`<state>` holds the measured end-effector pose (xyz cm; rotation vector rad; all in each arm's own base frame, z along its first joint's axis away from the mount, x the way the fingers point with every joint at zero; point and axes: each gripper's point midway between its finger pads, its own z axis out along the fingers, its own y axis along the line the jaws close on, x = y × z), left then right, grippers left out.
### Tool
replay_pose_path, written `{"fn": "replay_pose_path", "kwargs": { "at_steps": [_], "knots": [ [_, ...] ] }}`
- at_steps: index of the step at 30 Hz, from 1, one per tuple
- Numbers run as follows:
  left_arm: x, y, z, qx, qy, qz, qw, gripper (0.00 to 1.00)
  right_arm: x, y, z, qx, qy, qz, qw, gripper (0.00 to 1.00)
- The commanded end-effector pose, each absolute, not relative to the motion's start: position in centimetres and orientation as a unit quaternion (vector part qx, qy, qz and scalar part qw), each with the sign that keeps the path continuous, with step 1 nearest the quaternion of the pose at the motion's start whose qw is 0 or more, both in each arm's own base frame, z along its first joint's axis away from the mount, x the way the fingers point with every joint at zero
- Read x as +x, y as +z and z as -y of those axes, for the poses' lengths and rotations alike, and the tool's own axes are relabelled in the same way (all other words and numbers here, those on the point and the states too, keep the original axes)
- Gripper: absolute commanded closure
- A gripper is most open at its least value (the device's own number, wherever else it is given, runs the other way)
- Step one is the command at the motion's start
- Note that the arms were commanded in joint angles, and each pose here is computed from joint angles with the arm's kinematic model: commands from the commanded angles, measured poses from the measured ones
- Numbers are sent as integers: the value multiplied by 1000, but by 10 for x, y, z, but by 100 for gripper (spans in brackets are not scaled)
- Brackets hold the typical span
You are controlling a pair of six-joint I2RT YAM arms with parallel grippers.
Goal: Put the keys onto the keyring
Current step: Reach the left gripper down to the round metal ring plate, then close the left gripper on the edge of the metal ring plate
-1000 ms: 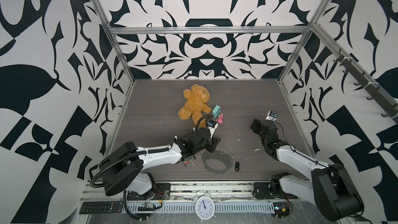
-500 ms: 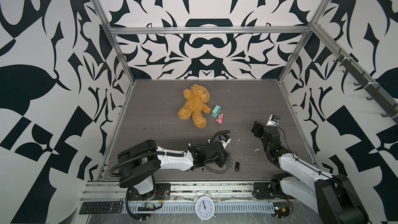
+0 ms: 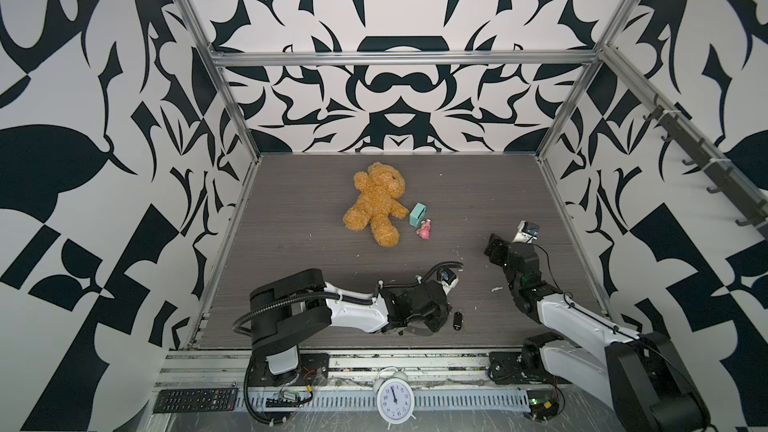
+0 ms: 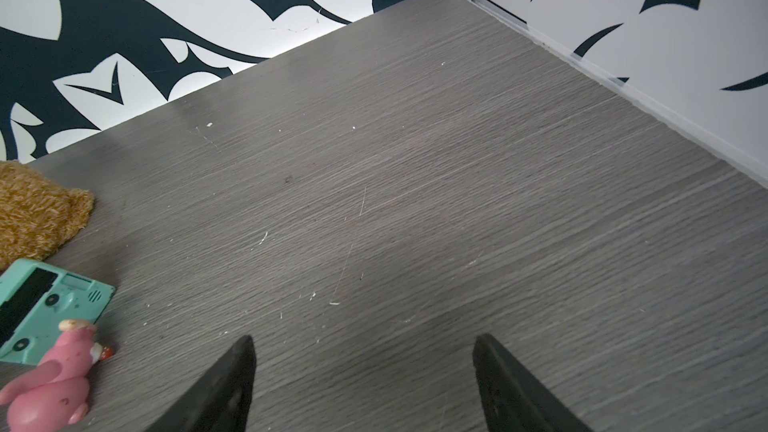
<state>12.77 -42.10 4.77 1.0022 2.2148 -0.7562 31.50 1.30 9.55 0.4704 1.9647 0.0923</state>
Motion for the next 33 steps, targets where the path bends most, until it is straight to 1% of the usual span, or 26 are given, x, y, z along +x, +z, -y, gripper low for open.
{"fn": "replay_pose_path", "kwargs": {
  "at_steps": [1, 5, 8, 16, 27, 33],
  "knots": [
    [124, 47, 428, 390, -280, -829, 287, 69, 323, 114, -14, 195, 44, -808, 554, 16],
    [126, 44, 429, 390, -275, -830, 287, 71, 322, 114, -14, 196, 43, -808, 554, 16],
    [125, 41, 429, 392, -271, -832, 283, 74, 323, 114, -13, 197, 43, -808, 554, 16],
    [119, 35, 426, 402, -264, -832, 276, 74, 323, 113, -14, 197, 43, -808, 554, 17],
    [119, 32, 428, 405, -256, -833, 275, 79, 323, 113, -14, 196, 44, -809, 553, 17],
    [119, 30, 428, 407, -252, -835, 272, 79, 323, 113, -14, 196, 44, -808, 553, 17]
  ]
}}
